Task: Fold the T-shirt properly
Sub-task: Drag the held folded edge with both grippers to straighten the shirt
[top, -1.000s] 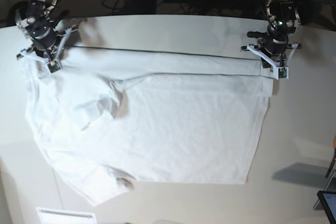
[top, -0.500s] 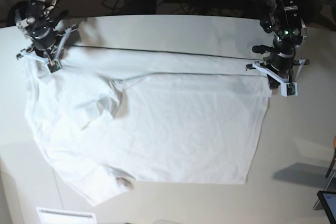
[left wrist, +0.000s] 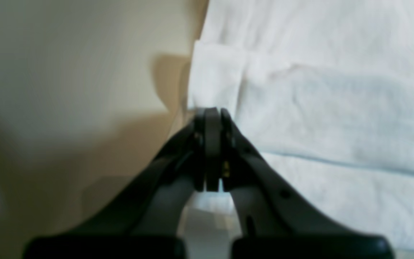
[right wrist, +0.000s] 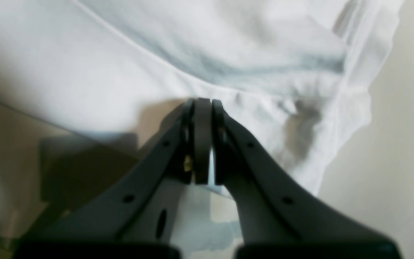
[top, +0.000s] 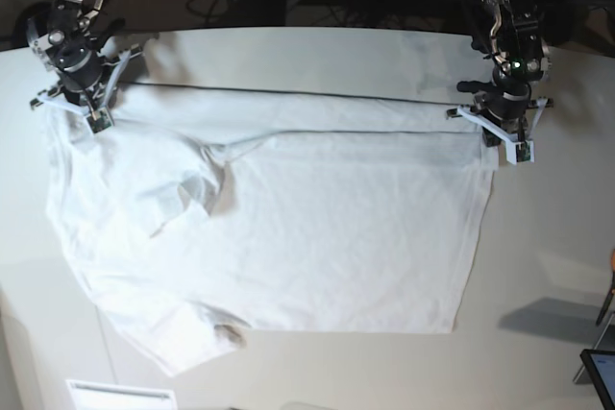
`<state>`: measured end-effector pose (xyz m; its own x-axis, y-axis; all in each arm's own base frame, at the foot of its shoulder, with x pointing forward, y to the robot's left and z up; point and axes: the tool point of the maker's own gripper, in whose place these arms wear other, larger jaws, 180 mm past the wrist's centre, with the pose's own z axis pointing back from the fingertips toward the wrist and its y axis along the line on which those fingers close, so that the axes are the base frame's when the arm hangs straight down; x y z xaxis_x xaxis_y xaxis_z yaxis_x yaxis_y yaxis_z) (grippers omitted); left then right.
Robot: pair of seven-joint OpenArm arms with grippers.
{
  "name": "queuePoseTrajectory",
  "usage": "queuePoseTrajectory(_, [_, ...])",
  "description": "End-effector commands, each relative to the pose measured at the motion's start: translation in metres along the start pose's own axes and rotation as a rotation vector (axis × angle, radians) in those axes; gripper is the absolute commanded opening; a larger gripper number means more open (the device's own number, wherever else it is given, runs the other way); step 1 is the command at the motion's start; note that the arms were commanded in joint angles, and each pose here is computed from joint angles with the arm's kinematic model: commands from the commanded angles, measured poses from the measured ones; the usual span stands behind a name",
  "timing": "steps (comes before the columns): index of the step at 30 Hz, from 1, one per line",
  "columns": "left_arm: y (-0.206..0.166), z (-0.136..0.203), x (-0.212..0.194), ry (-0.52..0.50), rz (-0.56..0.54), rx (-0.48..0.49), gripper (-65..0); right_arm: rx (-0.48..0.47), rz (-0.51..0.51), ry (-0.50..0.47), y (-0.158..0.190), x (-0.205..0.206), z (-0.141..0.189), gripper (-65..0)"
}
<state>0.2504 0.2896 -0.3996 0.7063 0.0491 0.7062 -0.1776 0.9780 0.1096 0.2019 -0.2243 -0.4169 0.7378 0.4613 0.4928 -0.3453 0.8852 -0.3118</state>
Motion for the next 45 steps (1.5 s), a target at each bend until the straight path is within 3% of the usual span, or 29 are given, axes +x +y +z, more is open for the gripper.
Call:
queuePoseTrajectory(1, [0.005, 0.005, -0.012, 0.056, -0.018, 0.016, -65.0, -0.003, 0.028, 0.099, -0.001, -0.023, 0.002, -63.3])
queuePoseTrajectory(12, [0.020, 0.038, -0.020, 0.039, -0.030, 0.055, -65.0, -0.024, 0.038, 0.124, -0.003, -0.038, 0.018, -63.3])
queuePoseTrajectory(25, [0.028, 0.057, -0.051, 0.107, -0.050, 0.070, -65.0, -0.034, 0.023, 0.179, -0.008, -0.063, 0.028, -63.3])
queuePoseTrajectory(35, [0.020, 0.075, -0.034, 0.052, -0.080, 0.054, -65.0, -0.029, 0.024, 0.186, -0.006, -0.065, 0.028, -63.3])
queuePoseTrajectory(45, [0.005, 0.062, 0.001, -0.039, -0.024, 0.035, -65.0, -0.067, 0.034, 0.133, -0.017, -0.043, 0.031, -63.1])
